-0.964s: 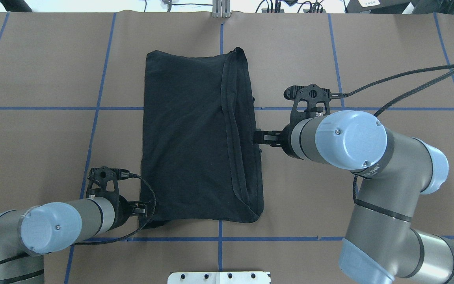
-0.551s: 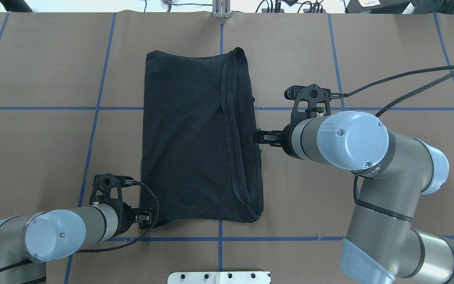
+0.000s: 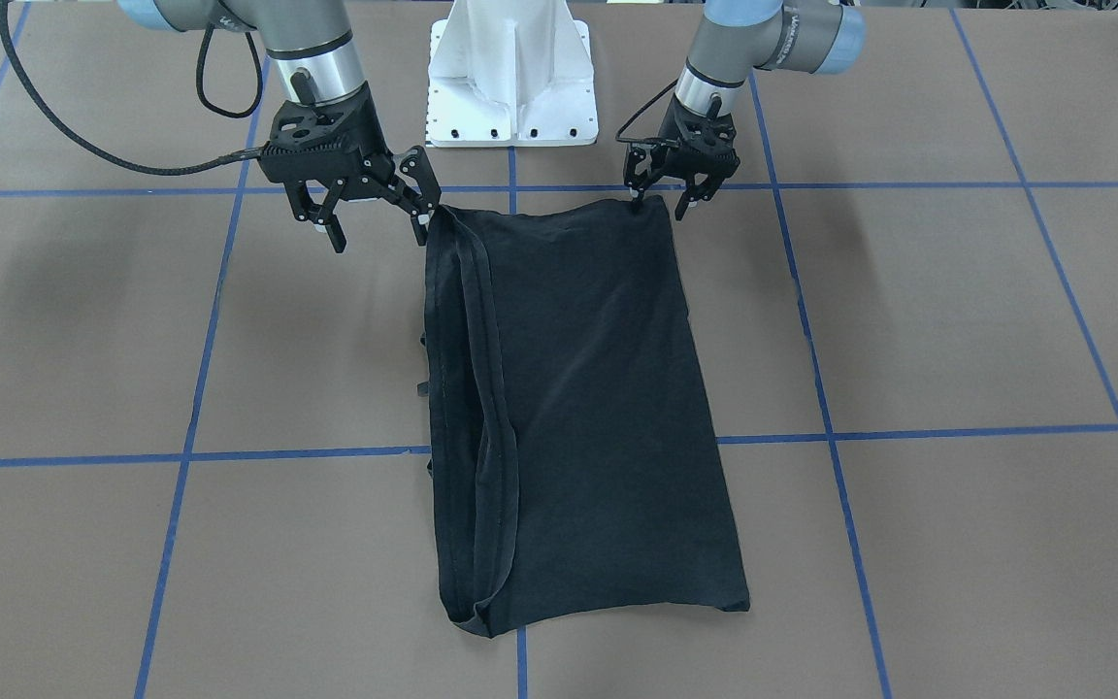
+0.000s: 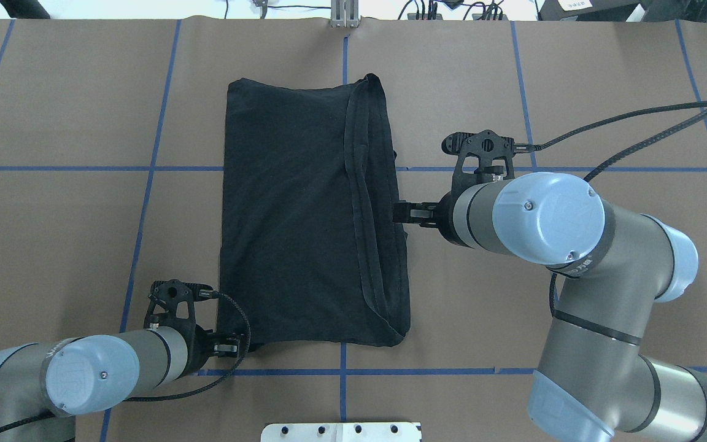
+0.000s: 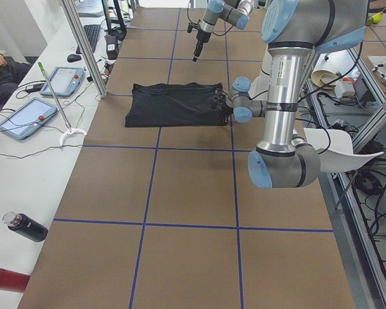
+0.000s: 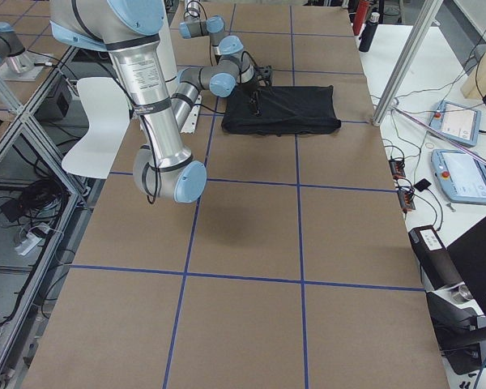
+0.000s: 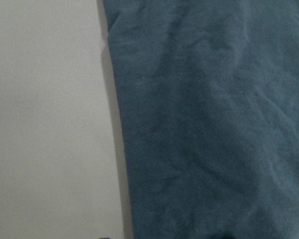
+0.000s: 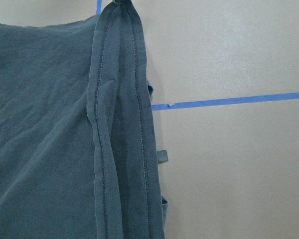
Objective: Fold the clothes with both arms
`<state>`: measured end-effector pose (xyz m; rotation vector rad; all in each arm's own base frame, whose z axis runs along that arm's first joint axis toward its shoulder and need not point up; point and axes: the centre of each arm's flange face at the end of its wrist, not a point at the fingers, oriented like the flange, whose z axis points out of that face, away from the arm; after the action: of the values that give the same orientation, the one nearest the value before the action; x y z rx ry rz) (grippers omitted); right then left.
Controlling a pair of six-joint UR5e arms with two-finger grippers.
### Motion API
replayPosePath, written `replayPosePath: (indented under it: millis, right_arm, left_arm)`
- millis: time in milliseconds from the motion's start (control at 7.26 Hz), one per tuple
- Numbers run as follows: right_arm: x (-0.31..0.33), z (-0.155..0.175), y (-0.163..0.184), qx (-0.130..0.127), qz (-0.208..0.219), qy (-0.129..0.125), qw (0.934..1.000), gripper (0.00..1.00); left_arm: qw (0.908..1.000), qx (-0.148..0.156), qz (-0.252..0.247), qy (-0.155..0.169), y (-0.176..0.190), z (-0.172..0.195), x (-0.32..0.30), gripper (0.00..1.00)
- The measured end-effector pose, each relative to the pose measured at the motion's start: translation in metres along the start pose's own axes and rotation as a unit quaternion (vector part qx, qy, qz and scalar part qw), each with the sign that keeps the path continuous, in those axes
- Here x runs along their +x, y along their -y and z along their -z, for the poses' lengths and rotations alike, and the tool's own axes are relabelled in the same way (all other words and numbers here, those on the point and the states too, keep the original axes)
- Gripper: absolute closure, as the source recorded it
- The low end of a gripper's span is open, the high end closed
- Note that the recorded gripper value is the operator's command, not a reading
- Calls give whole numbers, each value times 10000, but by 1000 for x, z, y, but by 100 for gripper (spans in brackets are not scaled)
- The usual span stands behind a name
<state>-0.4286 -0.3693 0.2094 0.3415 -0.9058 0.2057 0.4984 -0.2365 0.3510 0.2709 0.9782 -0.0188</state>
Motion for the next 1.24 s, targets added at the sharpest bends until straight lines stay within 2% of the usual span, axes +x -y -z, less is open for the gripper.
replayPosePath:
  millis: [138, 275, 413, 826, 1101, 1239]
  right_arm:
    - [0, 0, 0, 2, 0, -1, 10000, 0]
    - [0, 0, 0, 3, 1, -5, 10000, 0]
    - [0, -1, 0, -1, 3, -15, 10000, 0]
    - [0, -16, -11, 14, -26, -132, 9999, 0]
    - [-7, -48, -32, 210, -217, -71, 9995, 1]
    - [-12, -69, -47, 394, -427, 7, 9983, 2]
  left_arm:
    - [10000, -7, -2, -1, -1, 0, 0, 60]
    - [10000, -11, -3, -6, -1, 0, 1, 90]
    - [10000, -11, 15, -8, -1, 0, 1, 100]
    - [9995, 24, 303, -50, 1, 4, 3, 100]
    - [9993, 38, 344, -117, 2, 10, 6, 100]
    - [9993, 45, 353, -153, 3, 13, 8, 100]
